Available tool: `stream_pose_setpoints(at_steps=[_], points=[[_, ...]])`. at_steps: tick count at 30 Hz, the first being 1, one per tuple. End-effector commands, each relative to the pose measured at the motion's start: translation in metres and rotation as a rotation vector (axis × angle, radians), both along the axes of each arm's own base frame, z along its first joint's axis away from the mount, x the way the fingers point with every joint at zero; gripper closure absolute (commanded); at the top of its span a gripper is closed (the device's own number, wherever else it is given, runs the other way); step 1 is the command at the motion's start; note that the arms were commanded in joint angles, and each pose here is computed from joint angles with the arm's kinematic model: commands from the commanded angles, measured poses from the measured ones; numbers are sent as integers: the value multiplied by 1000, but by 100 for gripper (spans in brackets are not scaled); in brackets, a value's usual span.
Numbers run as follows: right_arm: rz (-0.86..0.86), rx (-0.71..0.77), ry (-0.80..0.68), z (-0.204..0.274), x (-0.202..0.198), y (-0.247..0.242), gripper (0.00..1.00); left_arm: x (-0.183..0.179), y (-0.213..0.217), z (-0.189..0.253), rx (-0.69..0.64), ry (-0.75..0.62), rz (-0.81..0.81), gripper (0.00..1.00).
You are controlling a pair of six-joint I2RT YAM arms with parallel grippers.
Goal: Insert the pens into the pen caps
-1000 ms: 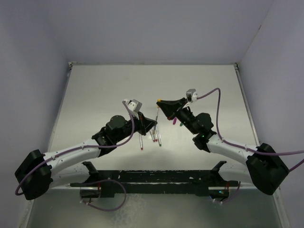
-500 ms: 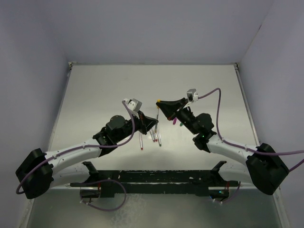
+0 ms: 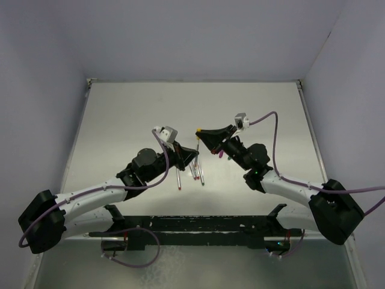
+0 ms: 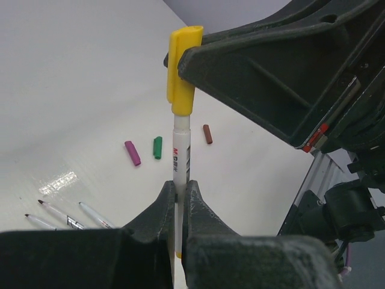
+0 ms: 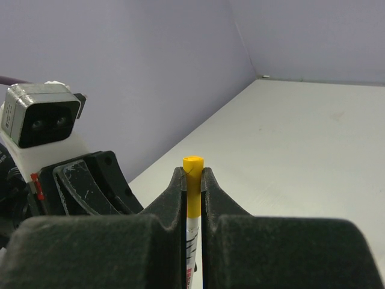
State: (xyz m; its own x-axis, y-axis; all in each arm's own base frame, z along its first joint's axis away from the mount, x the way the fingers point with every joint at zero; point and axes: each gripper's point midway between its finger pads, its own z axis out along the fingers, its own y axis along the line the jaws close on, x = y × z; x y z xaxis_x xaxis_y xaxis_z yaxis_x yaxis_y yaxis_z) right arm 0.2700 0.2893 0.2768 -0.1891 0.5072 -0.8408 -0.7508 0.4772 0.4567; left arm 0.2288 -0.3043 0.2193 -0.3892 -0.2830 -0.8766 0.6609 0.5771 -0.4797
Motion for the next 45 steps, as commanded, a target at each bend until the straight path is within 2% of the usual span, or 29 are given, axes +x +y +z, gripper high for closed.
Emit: stream_pose_setpoints(at_steps=[1,13,24,31,36,41,45], points=[[123,-31,6,-4,-14,17,100,13,10,56,-126,-162,81,100],[209,-177,145,-50,-21,30,100,28,22,92,-114,-286,178,100],[233,-297,303,-104,-20,36,100,31,44,154,-209,-431,280,100],[248,-402,346,-133,-25,43,100,25,46,183,-280,-483,277,100],[236,-474,371,-149,-29,44,100,25,56,198,-285,-523,315,100],[234,-467,363,-147,-29,46,100,30,55,190,-234,-496,325,100],[180,-432,303,-122,-17,47,100,40,45,150,-126,-392,312,100]])
